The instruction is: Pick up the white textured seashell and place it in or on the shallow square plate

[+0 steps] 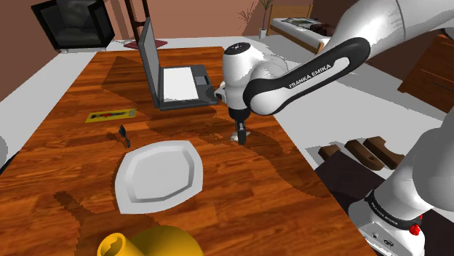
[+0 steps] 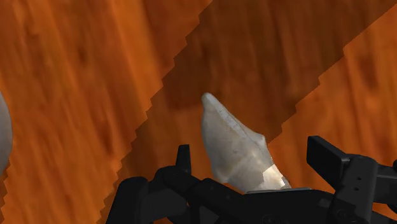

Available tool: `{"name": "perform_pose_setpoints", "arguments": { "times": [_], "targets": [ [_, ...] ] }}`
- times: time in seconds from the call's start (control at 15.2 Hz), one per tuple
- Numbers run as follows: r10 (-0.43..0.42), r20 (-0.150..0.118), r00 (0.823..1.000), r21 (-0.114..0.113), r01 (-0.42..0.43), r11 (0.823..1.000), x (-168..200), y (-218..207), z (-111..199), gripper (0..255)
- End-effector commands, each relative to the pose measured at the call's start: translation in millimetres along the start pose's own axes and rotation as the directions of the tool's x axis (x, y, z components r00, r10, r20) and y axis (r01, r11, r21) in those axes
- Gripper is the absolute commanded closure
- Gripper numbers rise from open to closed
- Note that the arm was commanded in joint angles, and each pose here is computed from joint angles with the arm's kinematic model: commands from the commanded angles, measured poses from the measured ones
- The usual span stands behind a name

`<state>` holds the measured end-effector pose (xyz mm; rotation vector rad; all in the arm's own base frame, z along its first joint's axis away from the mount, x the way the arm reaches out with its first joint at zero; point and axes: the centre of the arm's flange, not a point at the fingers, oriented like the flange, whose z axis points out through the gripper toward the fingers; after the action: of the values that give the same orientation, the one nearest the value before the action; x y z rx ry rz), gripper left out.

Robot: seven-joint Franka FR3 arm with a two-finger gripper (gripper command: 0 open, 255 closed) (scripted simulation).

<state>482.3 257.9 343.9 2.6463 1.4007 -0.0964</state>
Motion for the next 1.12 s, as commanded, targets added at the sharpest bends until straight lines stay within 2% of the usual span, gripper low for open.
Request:
{"name": "perform_pose_setpoints", "arguments": {
  "times": [0.0,0.46,0.53,1.06],
  "targets": [
    [0.000,-0.001,1.000,0.000,0.000,1.000,0.1,0.3,8.1,0],
    [0.000,-0.001,1.000,0.000,0.000,1.000,0.1,0.3,8.0,0],
    [0.000,-0.001,1.000,0.000,0.000,1.000,0.1,0.3,8.0,255],
    [0.000,-0.001,1.000,0.000,0.000,1.000,0.9,-0.8,7.4,255]
  ]
}}
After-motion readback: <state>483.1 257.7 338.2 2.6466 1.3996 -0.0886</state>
